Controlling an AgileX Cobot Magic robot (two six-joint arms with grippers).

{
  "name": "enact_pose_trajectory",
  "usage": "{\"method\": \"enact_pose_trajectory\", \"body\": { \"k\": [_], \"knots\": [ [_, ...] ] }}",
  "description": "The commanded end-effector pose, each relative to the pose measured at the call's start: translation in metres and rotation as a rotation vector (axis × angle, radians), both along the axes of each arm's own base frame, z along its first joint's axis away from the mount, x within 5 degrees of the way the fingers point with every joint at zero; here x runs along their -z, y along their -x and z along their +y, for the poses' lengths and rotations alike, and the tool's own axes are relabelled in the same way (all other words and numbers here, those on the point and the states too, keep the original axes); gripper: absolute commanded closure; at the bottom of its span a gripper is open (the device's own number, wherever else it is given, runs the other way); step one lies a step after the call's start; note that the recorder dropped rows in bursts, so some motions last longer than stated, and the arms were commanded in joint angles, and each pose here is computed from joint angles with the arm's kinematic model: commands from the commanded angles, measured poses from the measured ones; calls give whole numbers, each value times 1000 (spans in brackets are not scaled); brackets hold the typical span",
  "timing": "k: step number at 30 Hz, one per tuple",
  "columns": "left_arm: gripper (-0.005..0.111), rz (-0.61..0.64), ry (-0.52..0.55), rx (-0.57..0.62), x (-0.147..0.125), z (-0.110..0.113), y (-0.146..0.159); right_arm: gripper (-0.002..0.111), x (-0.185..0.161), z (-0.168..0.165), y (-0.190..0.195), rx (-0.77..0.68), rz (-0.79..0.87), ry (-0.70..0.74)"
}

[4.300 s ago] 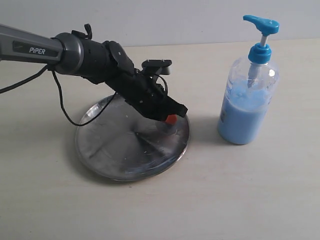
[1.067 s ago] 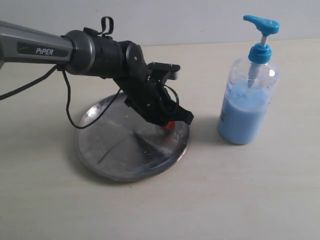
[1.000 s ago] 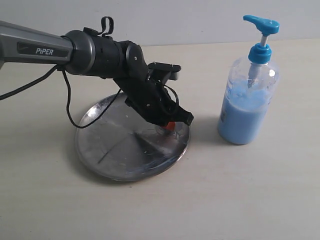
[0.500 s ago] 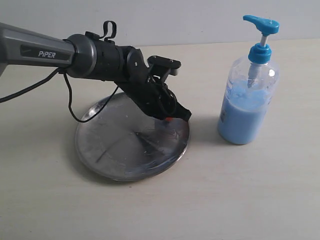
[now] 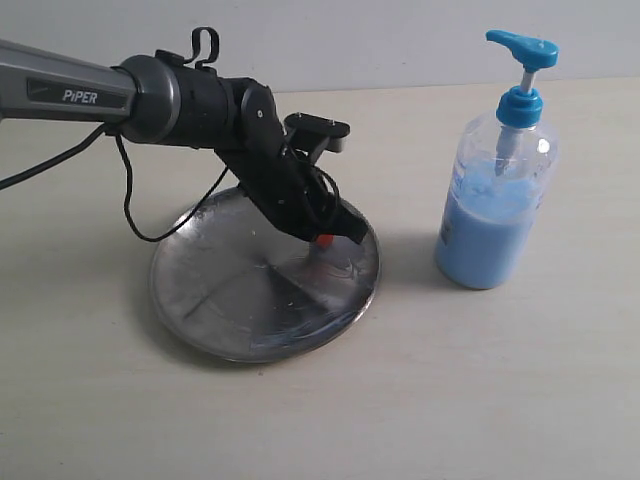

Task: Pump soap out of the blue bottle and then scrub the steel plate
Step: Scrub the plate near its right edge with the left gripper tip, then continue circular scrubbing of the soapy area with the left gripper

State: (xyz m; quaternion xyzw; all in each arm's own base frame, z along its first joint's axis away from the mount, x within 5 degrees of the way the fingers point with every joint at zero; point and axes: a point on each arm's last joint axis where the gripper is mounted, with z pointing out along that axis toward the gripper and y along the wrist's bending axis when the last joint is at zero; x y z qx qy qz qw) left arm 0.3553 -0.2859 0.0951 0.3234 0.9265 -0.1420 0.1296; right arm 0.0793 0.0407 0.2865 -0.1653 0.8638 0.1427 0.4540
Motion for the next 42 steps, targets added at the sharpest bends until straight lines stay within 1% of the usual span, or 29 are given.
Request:
{"method": "enact_pose_trajectory", "body": {
  "k": [1, 6, 12, 15, 20, 26, 31, 39, 42],
  "knots": [
    [107, 198, -132, 59, 27, 13, 21, 108, -2, 0, 1, 0, -14, -5],
    [107, 245, -111, 56, 27, 11, 25, 108, -2, -1, 1, 0, -12, -4],
    [107, 269, -51, 53, 25, 6, 27, 108, -2, -1, 1, 0, -12, -4],
    [107, 254, -24, 30, 24, 3, 25, 108, -2, -1, 1, 0, -12, -4],
    [107, 194, -3, 10, 24, 2, 19, 108, -2, -1, 1, -1, -10, -4],
    [107, 121, -26, -3, 25, 4, 12, 108, -2, -1, 1, -1, -10, -4],
    [107, 86, -95, -1, 27, 10, 9, 108, -2, -1, 1, -1, -10, -4],
    [107, 74, -131, 25, 27, 13, 9, 108, -2, -1, 1, -1, -10, -4],
    [107, 73, -147, 5, 28, 15, 8, 108, -2, -1, 1, -1, -10, -4]
  ]
}}
